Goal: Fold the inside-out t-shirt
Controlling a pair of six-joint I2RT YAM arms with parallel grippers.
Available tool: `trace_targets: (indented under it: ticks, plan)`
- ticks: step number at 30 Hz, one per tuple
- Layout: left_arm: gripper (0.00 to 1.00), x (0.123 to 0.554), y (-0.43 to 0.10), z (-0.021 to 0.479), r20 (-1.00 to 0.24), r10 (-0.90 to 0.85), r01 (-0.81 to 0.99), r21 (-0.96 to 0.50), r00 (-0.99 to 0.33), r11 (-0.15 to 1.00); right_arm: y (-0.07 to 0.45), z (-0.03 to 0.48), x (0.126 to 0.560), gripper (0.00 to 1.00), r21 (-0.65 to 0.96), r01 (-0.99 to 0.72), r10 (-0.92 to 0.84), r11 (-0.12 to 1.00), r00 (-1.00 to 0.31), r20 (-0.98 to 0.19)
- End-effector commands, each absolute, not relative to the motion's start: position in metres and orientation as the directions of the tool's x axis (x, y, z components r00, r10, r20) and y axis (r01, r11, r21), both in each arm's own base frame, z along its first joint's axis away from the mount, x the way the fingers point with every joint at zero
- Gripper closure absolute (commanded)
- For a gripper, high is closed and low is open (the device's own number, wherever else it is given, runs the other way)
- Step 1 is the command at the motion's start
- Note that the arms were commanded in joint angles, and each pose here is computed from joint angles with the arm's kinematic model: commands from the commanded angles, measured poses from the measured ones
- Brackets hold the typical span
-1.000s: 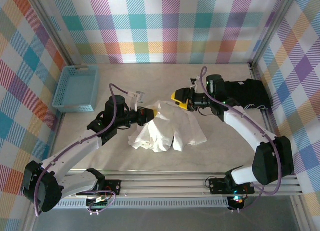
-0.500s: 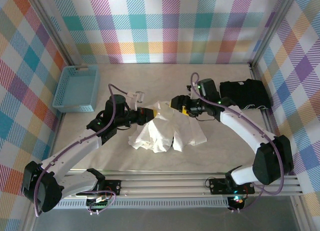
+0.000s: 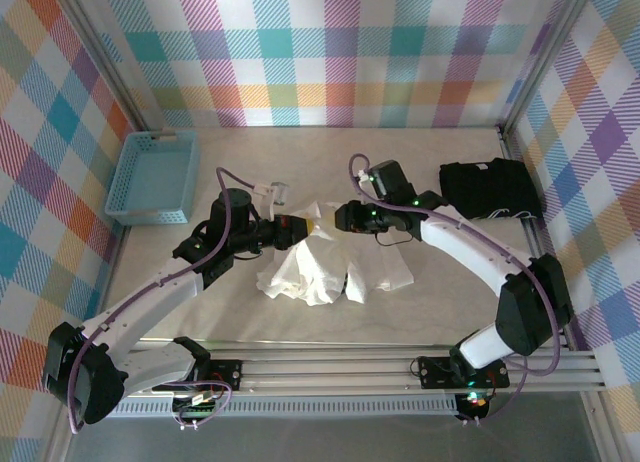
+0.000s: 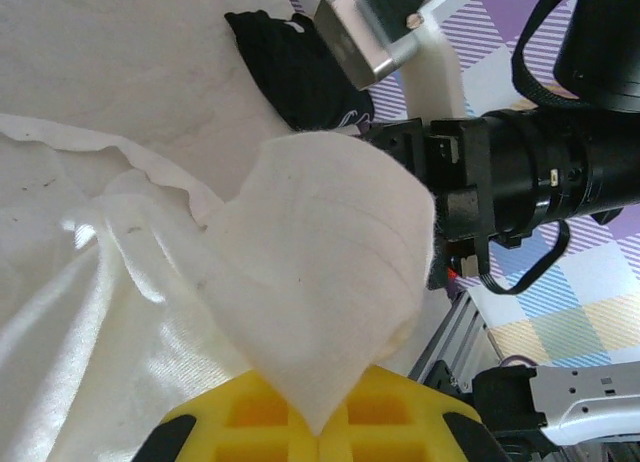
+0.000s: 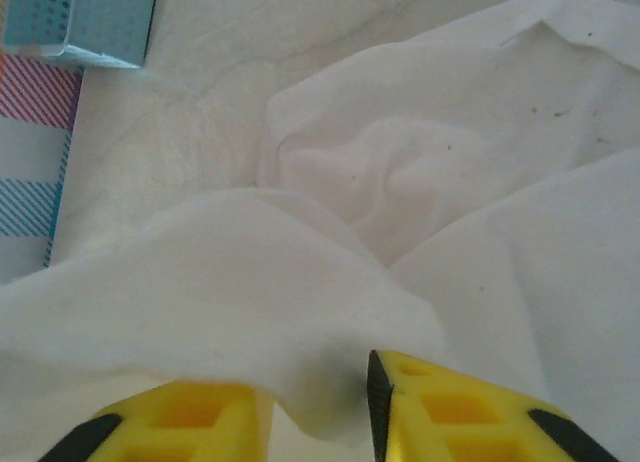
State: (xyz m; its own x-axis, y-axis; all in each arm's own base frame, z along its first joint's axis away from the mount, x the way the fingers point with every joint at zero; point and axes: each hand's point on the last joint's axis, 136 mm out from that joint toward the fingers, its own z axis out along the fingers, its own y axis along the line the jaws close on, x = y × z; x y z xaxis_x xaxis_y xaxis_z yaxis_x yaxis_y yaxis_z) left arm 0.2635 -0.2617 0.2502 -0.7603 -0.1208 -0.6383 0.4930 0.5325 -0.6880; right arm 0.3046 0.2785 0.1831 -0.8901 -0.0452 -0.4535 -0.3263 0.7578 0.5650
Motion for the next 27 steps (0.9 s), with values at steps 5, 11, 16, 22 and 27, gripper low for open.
trace_targets:
  ticks: [5,11,16,22,27]
  plan:
    - [1.0,0.273,-0.245,0.256,-0.673,-0.154,0.486,-0.655,-0.724,0.579,0.274,0.244,0.294,0.97,0.504,-0.561,-0.126,0.657,-0.741,-0.66]
    - [1.0,0.281,-0.231,0.243,-0.694,-0.157,0.462,-0.612,-0.702,0.642,0.267,0.279,0.263,1.0,0.578,-0.667,-0.137,0.471,-0.702,-0.699]
    - [0.98,0.282,-0.223,0.232,-0.725,-0.133,0.463,-0.558,-0.675,0.688,0.268,0.303,0.25,1.0,0.63,-0.699,-0.117,0.338,-0.695,-0.709]
    - [0.75,0.281,-0.202,0.215,-0.738,-0.111,0.405,-0.483,-0.666,0.776,0.276,0.309,0.254,1.0,0.696,-0.668,-0.097,0.265,-0.736,-0.67]
    - [0.57,0.273,-0.2,0.216,-0.738,-0.092,0.421,-0.478,-0.668,0.771,0.284,0.299,0.265,1.0,0.749,-0.61,-0.079,0.257,-0.786,-0.613]
